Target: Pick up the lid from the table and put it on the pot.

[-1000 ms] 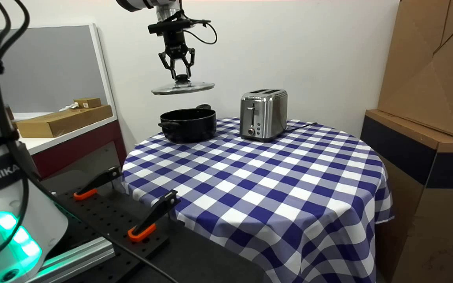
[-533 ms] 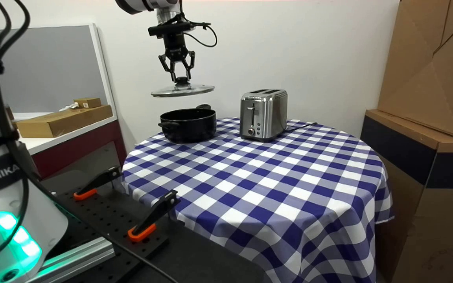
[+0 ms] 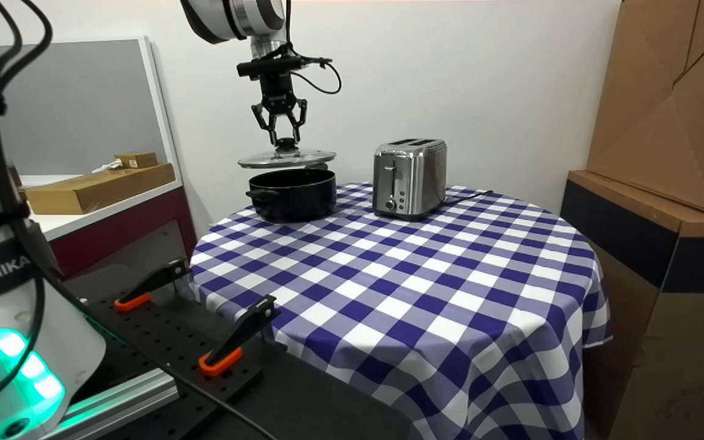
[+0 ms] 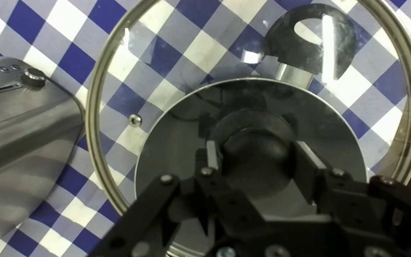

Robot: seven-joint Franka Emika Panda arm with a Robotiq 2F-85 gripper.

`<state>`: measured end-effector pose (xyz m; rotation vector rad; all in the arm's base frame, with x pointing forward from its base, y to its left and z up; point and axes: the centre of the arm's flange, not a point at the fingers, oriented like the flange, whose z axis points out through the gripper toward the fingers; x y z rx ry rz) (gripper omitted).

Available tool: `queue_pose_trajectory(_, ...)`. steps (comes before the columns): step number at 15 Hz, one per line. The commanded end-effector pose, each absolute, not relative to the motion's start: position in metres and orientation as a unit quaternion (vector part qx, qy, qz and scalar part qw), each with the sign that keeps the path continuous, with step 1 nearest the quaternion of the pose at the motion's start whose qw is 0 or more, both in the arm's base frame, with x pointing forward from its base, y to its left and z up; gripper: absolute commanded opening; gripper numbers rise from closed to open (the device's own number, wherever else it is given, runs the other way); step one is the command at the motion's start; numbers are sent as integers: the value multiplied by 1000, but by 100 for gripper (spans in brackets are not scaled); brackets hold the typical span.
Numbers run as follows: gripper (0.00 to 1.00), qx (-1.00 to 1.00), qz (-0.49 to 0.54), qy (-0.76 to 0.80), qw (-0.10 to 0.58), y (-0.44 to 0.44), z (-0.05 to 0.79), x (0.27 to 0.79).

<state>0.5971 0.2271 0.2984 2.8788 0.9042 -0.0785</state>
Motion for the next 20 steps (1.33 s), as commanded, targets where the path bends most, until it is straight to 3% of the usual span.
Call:
queue_pose_trajectory(1,27,952,-20,295,78,233,289,618)
queue_pose_trajectory(20,27,947,-17,313,67,279,261,647)
